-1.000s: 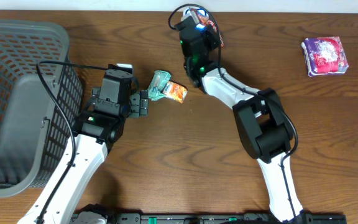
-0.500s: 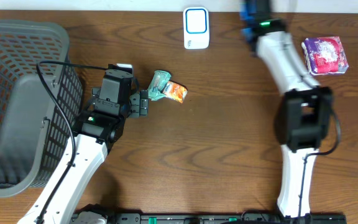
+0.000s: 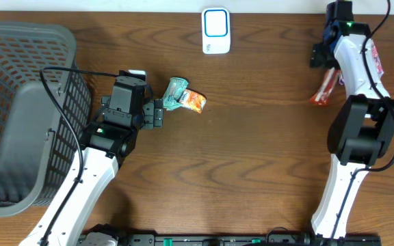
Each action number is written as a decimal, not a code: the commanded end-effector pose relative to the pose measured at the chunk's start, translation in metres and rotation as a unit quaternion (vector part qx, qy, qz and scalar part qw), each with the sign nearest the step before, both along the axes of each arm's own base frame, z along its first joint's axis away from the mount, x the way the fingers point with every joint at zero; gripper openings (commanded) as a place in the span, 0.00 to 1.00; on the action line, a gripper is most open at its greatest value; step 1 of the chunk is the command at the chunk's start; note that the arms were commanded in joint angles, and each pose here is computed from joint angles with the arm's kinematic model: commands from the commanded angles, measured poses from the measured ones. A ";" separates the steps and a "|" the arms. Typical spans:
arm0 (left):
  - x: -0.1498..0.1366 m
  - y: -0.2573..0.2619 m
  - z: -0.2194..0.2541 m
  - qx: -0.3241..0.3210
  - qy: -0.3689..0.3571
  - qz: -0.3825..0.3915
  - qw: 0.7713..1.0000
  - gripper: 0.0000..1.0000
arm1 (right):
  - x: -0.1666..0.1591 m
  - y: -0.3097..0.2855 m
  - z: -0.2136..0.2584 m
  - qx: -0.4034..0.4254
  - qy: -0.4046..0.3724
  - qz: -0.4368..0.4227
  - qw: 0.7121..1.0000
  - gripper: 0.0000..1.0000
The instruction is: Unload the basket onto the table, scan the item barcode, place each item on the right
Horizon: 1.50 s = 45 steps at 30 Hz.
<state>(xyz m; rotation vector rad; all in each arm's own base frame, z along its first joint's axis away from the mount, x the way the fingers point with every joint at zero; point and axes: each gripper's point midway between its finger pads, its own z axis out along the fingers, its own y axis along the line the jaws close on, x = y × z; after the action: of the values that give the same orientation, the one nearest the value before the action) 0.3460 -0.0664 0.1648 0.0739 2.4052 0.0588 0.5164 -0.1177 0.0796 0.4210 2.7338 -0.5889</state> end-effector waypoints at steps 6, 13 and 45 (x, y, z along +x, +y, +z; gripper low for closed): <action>0.000 0.001 0.000 -0.002 0.000 0.006 1.000 0.98 | -0.022 0.138 0.059 0.157 -0.017 0.094 0.983 0.99; 0.000 0.001 0.000 -0.002 0.000 0.006 1.000 0.98 | -0.060 0.252 0.067 0.281 0.035 0.194 0.939 0.99; 0.000 0.001 0.000 -0.002 0.000 0.006 1.000 0.98 | -0.102 0.398 -0.019 0.317 0.055 0.231 0.918 0.77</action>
<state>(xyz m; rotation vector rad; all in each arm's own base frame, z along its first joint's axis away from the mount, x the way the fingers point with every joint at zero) 0.3459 -0.0664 0.1647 0.0740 2.4055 0.0589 0.4215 0.2841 0.0893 -0.2130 2.8747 0.4483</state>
